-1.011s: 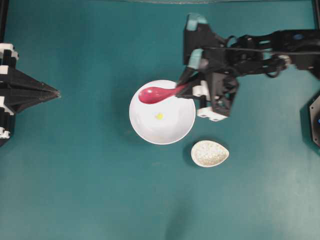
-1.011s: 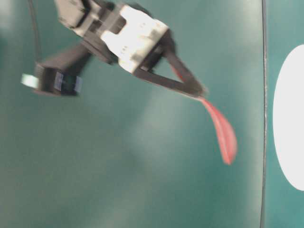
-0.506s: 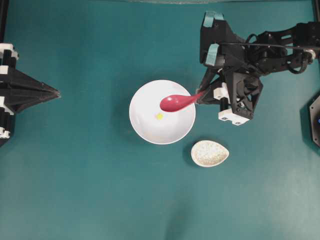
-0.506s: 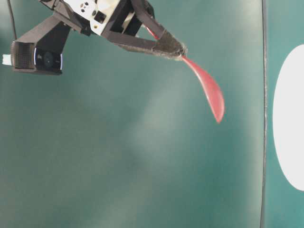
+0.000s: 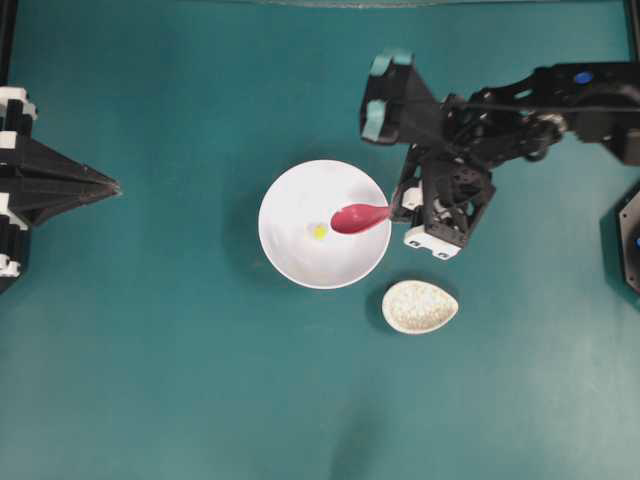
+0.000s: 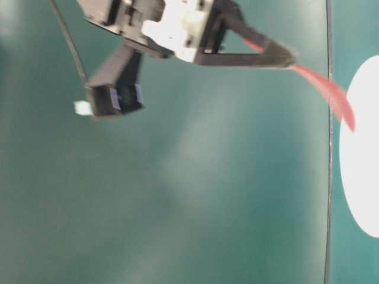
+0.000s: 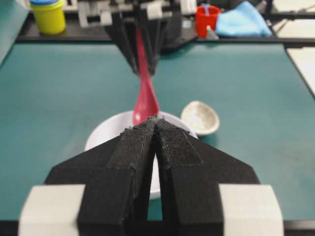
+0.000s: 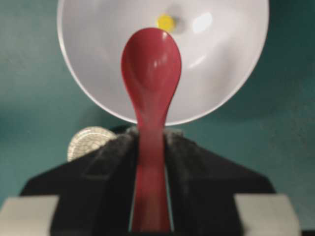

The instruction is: Scoop the yellow hexagonal prism block from the bowl with a spoon using the right arm.

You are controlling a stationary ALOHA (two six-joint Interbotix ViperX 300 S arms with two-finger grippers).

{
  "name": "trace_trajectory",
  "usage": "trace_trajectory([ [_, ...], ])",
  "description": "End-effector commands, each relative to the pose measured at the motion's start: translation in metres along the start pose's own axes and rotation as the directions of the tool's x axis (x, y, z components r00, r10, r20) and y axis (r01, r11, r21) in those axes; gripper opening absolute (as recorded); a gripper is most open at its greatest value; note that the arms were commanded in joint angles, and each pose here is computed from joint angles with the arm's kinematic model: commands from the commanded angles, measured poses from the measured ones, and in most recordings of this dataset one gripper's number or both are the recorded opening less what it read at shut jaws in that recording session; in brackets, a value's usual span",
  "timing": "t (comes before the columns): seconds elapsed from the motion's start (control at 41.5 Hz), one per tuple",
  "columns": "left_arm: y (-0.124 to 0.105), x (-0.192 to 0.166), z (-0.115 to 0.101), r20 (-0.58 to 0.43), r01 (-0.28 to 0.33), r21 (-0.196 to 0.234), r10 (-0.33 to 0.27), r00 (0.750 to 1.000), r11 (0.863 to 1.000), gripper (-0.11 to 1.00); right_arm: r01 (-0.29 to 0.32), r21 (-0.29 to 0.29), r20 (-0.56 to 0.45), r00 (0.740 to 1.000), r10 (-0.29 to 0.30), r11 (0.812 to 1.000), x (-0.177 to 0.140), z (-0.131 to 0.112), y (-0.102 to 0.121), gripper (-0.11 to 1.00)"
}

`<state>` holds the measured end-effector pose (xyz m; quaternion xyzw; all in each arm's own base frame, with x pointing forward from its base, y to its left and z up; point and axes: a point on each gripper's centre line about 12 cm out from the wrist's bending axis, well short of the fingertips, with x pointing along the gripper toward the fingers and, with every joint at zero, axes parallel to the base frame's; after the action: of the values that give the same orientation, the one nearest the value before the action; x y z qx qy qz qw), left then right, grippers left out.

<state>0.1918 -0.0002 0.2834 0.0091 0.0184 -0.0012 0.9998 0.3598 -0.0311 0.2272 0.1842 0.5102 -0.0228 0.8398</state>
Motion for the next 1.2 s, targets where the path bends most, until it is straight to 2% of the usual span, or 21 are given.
trace_trajectory([
  [0.0,0.001,0.002,0.012,0.029,-0.003,0.005,0.003,1.0,1.0,0.0,-0.01,-0.009,0.016,1.0,0.01,1.0,-0.002,0.008,0.006,0.25],
  [0.289,0.001,0.002,0.012,0.029,-0.003,0.003,0.003,1.0,1.0,0.0,-0.004,-0.014,-0.029,1.0,0.004,1.0,0.019,0.004,0.005,0.25],
  [0.771,0.0,0.002,0.012,0.029,-0.002,0.003,0.002,1.0,1.0,0.0,0.005,-0.024,-0.047,0.999,-0.006,1.0,0.045,0.008,0.003,0.25],
  [0.987,0.0,0.002,0.012,0.029,-0.002,0.003,0.002,1.0,1.0,0.0,0.016,-0.029,-0.021,1.0,-0.017,0.999,0.054,0.013,0.001,0.25],
  [1.18,0.0,0.002,0.012,0.029,-0.002,0.003,0.002,1.0,1.0,0.0,0.047,-0.06,0.034,0.998,-0.045,0.997,0.061,0.023,-0.003,0.25],
])
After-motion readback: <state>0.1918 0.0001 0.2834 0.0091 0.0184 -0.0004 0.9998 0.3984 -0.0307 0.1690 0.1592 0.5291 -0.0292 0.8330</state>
